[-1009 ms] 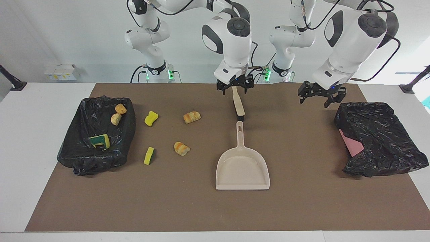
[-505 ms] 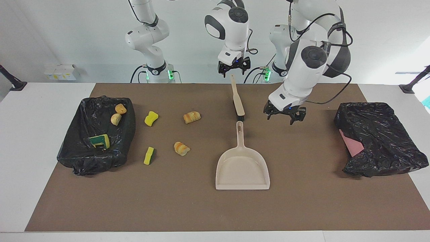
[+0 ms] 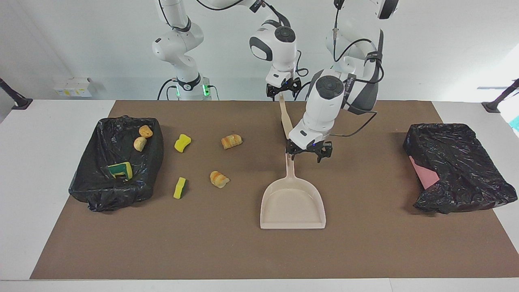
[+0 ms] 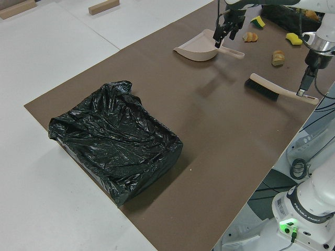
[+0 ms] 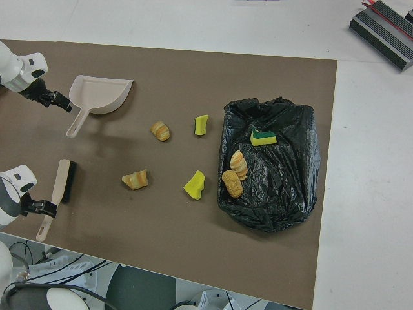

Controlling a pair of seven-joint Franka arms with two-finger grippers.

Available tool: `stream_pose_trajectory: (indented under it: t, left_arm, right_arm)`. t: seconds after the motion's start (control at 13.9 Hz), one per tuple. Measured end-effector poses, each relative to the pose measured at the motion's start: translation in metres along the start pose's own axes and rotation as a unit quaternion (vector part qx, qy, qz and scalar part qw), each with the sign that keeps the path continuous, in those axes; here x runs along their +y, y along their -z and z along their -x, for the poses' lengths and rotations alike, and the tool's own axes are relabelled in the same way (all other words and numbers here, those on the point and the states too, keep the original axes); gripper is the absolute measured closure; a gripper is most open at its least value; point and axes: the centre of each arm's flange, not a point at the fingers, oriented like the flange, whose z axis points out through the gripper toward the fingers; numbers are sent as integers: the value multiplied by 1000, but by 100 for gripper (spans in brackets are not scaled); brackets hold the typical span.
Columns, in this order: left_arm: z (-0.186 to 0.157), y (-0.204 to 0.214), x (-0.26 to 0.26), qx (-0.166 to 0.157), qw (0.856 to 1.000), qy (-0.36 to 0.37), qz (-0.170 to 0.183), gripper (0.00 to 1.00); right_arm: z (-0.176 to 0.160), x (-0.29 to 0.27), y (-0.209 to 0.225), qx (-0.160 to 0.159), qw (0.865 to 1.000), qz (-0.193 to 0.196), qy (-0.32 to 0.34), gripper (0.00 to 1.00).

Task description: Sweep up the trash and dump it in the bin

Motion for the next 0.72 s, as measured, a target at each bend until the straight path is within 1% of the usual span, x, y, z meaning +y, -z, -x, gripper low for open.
stream_pose_trajectory:
  t: [0.22,0.36,0.43,0.5,0.58,0.65,0.72]
  left_arm:
    - [7,-28,27,3,1000,12,2,0]
    - [9,-45,36,-3,1000,12,-1,5]
    - [9,-49,36,-5,1000,14,-2,5]
    - [8,-49,34,-5,1000,15,-3,12]
    - [7,-49,33,-4,1000,16,-3,12]
    - [7,-48,32,-4,1000,17,-3,18]
    - [7,-48,32,-4,1000,17,-3,29]
  right_arm:
    - [4,0,-18,-1,1000,1,2,0]
    - [7,3,-24,-3,1000,5,2,0]
    - [8,3,-26,-4,1000,7,3,3]
    - [9,3,-27,-5,1000,7,3,7]
    - [9,3,-27,-5,1000,8,3,19]
    - [9,4,-28,-6,1000,8,3,31]
    - [10,4,-28,-6,1000,8,3,41]
